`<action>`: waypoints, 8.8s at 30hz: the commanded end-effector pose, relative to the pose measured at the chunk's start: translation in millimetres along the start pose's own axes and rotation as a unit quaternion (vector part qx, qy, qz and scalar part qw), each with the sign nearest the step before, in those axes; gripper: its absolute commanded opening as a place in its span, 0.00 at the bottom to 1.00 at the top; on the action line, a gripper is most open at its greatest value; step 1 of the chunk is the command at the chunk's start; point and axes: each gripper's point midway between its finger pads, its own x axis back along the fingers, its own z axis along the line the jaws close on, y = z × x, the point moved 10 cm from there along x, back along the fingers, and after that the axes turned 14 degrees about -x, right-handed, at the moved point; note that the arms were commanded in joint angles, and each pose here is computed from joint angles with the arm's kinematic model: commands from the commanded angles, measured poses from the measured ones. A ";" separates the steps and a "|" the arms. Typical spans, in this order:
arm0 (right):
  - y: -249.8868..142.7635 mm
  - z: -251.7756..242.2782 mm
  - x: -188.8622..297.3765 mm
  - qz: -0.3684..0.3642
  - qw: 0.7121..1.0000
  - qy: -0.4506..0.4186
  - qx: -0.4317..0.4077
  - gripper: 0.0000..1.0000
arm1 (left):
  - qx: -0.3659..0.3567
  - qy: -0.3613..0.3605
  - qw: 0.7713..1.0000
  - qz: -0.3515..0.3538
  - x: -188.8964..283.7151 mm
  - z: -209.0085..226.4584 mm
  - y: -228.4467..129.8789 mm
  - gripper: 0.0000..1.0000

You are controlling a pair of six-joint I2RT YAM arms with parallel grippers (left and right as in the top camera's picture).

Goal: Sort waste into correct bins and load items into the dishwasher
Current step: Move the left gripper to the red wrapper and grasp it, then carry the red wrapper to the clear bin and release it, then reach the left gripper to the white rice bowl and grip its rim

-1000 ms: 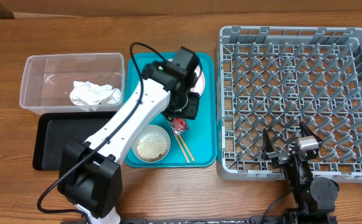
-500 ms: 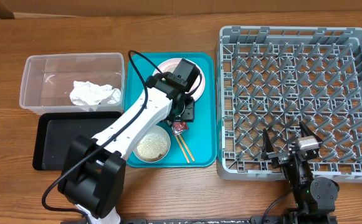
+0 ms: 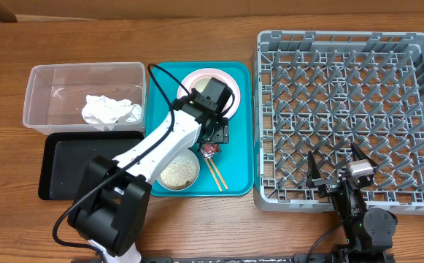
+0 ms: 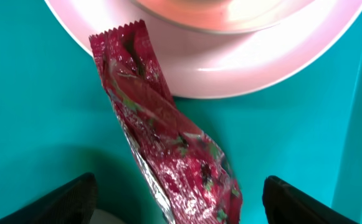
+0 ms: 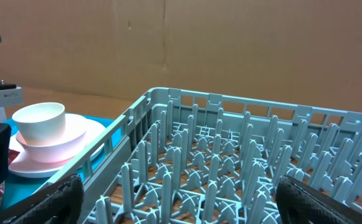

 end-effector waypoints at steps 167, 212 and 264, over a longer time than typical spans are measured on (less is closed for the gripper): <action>-2.3 1.1 -0.2 -0.001 1.000 0.007 0.000 1.00 | -0.161 -0.040 0.986 0.028 106.2 -55.7 -88.4 0.04; -2.3 1.1 -0.2 -0.001 1.000 0.007 0.000 1.00 | -0.095 0.110 0.987 -0.061 11.8 -21.3 -121.4 0.27; -2.3 1.1 -0.2 -0.001 1.000 0.007 0.000 1.00 | -0.037 0.058 0.998 -0.014 -2.6 11.6 -97.3 0.05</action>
